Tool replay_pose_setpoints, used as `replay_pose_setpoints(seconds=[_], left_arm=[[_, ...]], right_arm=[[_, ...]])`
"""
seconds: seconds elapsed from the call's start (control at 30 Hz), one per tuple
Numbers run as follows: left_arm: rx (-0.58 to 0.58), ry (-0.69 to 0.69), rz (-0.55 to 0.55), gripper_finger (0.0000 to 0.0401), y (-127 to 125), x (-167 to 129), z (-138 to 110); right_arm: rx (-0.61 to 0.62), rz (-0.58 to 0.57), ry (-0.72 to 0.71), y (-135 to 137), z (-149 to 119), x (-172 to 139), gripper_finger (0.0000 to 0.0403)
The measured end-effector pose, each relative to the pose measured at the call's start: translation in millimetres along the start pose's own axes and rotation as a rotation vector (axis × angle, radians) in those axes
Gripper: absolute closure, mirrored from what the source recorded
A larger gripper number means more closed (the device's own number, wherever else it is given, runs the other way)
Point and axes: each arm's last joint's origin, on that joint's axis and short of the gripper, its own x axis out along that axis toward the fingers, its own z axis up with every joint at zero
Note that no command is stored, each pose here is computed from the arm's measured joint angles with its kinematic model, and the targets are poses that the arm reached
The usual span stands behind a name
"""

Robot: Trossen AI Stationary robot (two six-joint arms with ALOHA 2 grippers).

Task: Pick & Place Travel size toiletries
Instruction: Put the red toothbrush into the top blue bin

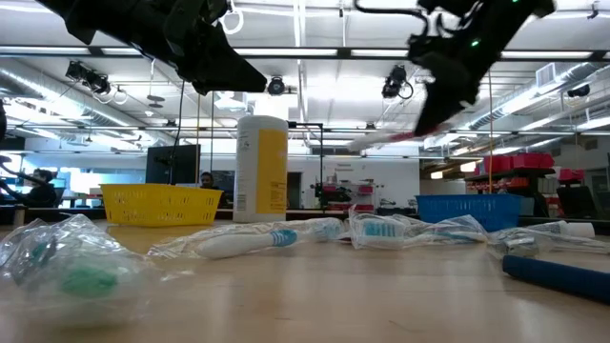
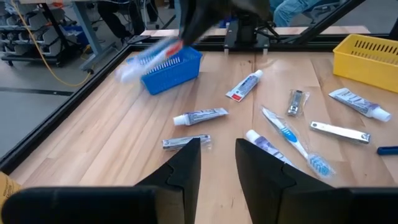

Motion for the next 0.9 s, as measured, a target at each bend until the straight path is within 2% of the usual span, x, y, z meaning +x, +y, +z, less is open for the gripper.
replay_pose_setpoints(seconds=[0.17, 0.33, 0.77, 0.9], left_arm=[[0.011, 0.000, -0.003, 0.0292, 0.0, 0.0, 0.0], [0.011, 0.000, 0.000, 0.0292, 0.0, 0.0, 0.0], [0.028, -0.001, 0.033, 0.0292, 1.0, 0.0, 0.0], [0.028, -0.001, 0.032, 0.0292, 1.0, 0.0, 0.1]], right_arm=[[0.101, -0.074, 0.110, -29.5, -17.4, -25.9, 0.0373], [0.184, -0.115, 0.253, -48.6, -31.8, -35.6, 0.0372], [0.202, -0.152, 0.407, -67.5, -63.1, -0.3, 0.0371], [0.247, -0.160, 0.397, -73.2, -68.1, 9.5, 0.0370]])
